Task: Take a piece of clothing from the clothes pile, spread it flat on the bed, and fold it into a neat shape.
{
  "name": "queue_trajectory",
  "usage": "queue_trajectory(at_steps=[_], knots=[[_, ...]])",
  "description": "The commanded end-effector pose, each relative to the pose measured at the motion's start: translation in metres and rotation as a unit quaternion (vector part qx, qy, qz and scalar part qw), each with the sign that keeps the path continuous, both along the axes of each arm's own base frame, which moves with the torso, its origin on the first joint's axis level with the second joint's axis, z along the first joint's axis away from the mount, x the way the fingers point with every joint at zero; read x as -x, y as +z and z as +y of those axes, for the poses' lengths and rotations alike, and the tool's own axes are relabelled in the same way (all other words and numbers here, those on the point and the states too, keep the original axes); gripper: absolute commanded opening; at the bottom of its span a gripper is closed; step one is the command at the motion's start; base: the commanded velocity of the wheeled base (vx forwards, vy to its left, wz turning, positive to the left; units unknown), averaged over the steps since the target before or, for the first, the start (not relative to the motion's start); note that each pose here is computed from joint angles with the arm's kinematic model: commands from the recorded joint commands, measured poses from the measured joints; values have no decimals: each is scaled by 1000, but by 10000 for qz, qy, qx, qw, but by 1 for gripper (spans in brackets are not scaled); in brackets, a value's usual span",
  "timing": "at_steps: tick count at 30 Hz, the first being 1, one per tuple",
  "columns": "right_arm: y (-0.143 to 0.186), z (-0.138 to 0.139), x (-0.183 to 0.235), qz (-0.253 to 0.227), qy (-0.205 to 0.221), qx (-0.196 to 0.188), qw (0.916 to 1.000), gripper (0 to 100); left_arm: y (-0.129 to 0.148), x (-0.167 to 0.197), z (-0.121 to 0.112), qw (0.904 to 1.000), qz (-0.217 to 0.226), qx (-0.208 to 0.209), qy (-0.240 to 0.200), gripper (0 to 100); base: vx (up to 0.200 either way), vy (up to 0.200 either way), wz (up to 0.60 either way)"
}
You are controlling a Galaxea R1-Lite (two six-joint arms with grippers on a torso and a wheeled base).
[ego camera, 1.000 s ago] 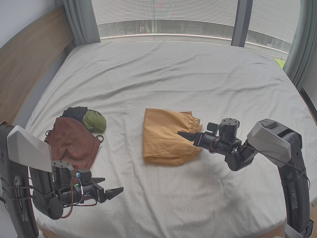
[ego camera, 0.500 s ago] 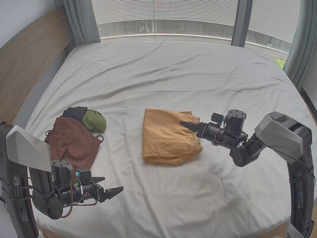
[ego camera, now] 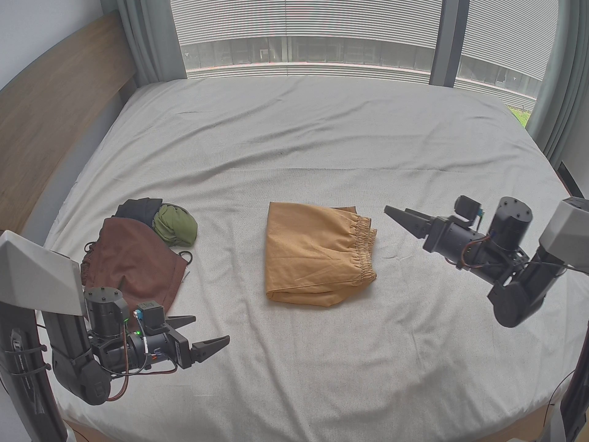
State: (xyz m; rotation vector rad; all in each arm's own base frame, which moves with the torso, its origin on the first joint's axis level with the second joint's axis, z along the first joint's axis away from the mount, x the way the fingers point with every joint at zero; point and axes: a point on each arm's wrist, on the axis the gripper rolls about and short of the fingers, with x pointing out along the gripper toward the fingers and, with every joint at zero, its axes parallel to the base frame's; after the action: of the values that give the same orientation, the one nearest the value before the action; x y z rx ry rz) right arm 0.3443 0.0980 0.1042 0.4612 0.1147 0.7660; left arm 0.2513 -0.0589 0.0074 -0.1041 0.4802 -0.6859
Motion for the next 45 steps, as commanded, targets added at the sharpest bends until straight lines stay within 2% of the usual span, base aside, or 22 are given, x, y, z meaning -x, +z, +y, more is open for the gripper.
queue_trajectory(at_steps=[1, 4, 9, 13, 19, 21, 24, 30, 33, 39, 45], knots=[[38, -30, 46, -595, -116, 93, 9981, 100, 35, 5, -2, 9976, -646, 177, -176, 100, 0, 0, 0], [44, -37, 59, -826, -232, 309, 9958, 100, 48, 6, -2, 9954, -919, 214, -182, 100, 0, 0, 0], [55, -46, 92, -1248, -338, 702, 9891, 100, 88, 22, 2, 9846, -1643, 464, -380, 100, 0, 0, 0], [71, -49, 113, -1557, -354, 673, 9849, 100, 101, 35, 5, 9798, -1907, 456, -398, 100, 0, 0, 0], [69, -57, 162, -1537, -383, 682, 9850, 100, 112, 81, 14, 9772, -2035, 469, -376, 100, 0, 0, 0], [67, -60, 185, -1582, -389, 693, 9842, 100, 127, 92, 18, 9691, -2377, 596, -284, 100, 0, 0, 0], [65, -66, 215, -1732, -412, 677, 9817, 100, 142, 108, 23, 9620, -2608, 800, -112, 100, 0, 0, 0], [76, -75, 265, -2100, -600, 626, 9738, 100, 150, 148, 32, 9628, -2567, 826, 158, 100, 0, 0, 0], [72, -80, 285, -2020, -746, 691, 9741, 100, 148, 171, 35, 9663, -2401, 901, 236, 100, 0, 0, 0], [69, -86, 327, -1883, -1094, 791, 9728, 100, 139, 217, 43, 9649, -2345, 1051, 548, 100, 0, 0, 0], [69, -86, 355, -1825, -1089, 808, 9738, 100, 123, 247, 48, 9690, -2175, 1008, 606, 100, 0, 0, 0]])
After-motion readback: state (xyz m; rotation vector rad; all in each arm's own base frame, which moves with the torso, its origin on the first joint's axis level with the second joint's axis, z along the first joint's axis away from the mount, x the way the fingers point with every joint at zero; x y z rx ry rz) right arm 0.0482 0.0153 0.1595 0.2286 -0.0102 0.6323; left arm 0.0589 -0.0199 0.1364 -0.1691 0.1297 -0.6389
